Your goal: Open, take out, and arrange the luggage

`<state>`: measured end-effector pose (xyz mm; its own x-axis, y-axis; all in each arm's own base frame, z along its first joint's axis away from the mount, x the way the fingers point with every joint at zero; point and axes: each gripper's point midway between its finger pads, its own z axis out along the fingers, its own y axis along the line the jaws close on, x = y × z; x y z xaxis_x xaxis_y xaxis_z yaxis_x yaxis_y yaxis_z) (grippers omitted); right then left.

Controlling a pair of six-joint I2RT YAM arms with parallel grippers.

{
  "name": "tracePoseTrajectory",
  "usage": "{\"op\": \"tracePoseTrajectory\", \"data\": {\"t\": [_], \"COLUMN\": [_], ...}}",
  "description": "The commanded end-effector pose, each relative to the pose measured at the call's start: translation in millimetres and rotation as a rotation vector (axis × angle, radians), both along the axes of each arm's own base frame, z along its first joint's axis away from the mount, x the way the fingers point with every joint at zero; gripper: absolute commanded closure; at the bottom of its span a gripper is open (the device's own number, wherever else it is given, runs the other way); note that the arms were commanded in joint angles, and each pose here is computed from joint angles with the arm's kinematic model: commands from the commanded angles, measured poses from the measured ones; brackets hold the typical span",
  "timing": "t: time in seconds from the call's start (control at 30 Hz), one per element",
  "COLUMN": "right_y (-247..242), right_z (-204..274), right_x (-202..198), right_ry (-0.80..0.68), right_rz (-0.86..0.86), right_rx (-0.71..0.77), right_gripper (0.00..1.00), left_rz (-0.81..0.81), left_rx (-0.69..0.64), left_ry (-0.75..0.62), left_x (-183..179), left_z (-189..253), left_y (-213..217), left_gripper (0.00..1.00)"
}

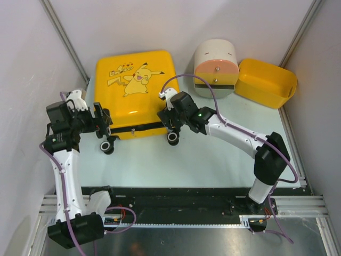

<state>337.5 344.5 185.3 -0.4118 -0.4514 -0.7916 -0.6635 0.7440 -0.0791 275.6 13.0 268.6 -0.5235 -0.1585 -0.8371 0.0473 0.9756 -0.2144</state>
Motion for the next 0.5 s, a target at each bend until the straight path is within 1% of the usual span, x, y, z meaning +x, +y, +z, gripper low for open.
{"op": "tracePoseTrajectory", "data": {"t": [0.0, 0.03, 0.1, 0.17, 0.2, 0.33, 0.4, 0.43, 0.47], "right_y": [14, 14, 12, 5, 4, -6, -8, -9, -10], "right_z": [48, 42, 41, 25, 22, 3, -4, -4, -1], "right_x": [4, 7, 16, 25, 27, 23, 17, 16, 13], "right_ry": [-0.058, -0.052, -0.04, -0.018, -0.009, 0.039, 0.055, 0.049, 0.045], "right_rz": [-0.023, -0.031, -0.087, -0.128, -0.133, -0.144, -0.128, -0.113, -0.098], "right_rx": [0.083, 0.069, 0.081, 0.045, 0.039, -0.007, -0.022, -0.032, -0.028], "right_gripper": [0.08, 0.09, 0.15, 0.23, 0.29, 0.3, 0.34, 0.44, 0.76], "left_rz": [-0.008, -0.007, -0.008, -0.006, -0.007, 0.002, 0.003, 0.005, 0.003], "left_rx": [-0.056, -0.06, -0.075, -0.088, -0.092, -0.076, -0.074, -0.073, -0.078], "left_ry": [-0.024, -0.025, -0.025, -0.032, -0.034, -0.073, -0.077, -0.081, -0.075], "left_x": [2, 3, 5, 7, 9, 15, 19, 21, 24], "left_z": [14, 15, 17, 22, 24, 41, 45, 48, 47], "left_y": [-5, -5, -6, -5, -5, 0, 2, 3, 3], "left_gripper": [0.0, 0.0, 0.0, 0.0, 0.0, 0.0, 0.0, 0.0, 0.0]}}
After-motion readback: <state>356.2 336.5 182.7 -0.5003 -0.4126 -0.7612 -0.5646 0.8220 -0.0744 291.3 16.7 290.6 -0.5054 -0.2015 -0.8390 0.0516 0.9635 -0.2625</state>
